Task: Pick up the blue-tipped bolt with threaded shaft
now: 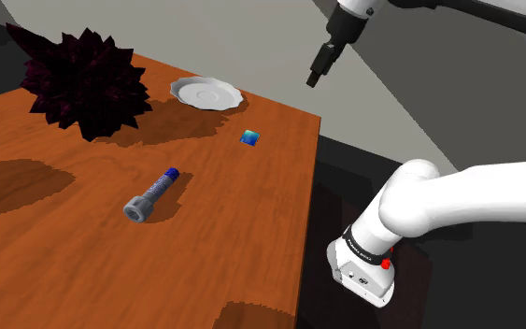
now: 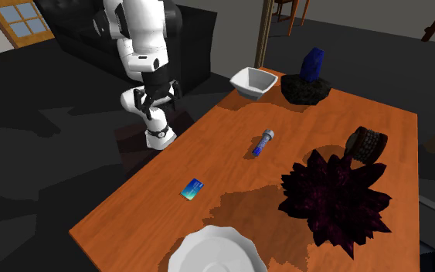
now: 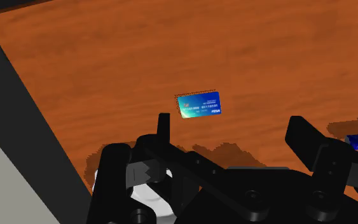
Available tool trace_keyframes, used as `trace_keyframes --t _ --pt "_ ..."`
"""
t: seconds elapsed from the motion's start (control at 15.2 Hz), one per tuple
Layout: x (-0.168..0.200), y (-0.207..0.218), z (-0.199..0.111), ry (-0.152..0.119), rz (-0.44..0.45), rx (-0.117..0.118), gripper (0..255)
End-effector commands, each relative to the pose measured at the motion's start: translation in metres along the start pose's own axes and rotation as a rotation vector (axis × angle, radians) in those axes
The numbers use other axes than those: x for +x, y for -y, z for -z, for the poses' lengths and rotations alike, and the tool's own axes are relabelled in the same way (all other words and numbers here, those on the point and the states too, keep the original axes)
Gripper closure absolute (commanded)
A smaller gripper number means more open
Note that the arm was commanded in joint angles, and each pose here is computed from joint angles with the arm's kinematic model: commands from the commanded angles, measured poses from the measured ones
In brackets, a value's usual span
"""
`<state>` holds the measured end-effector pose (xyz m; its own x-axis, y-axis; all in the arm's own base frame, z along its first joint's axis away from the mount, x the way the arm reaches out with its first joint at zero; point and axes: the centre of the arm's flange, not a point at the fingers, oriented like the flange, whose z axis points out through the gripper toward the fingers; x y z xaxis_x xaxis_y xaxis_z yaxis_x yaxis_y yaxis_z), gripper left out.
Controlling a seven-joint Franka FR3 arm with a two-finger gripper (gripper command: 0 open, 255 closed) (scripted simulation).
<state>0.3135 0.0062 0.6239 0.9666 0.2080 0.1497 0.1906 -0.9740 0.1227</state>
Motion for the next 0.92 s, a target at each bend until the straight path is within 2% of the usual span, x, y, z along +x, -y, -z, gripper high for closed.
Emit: trace_keyframes --t 0.0,0.86 --pt "0.000 0.000 0.000 0.000 0.000 0.000 0" --pt "0.058 0.148 -0.061 0.083 -0.005 0.042 0"
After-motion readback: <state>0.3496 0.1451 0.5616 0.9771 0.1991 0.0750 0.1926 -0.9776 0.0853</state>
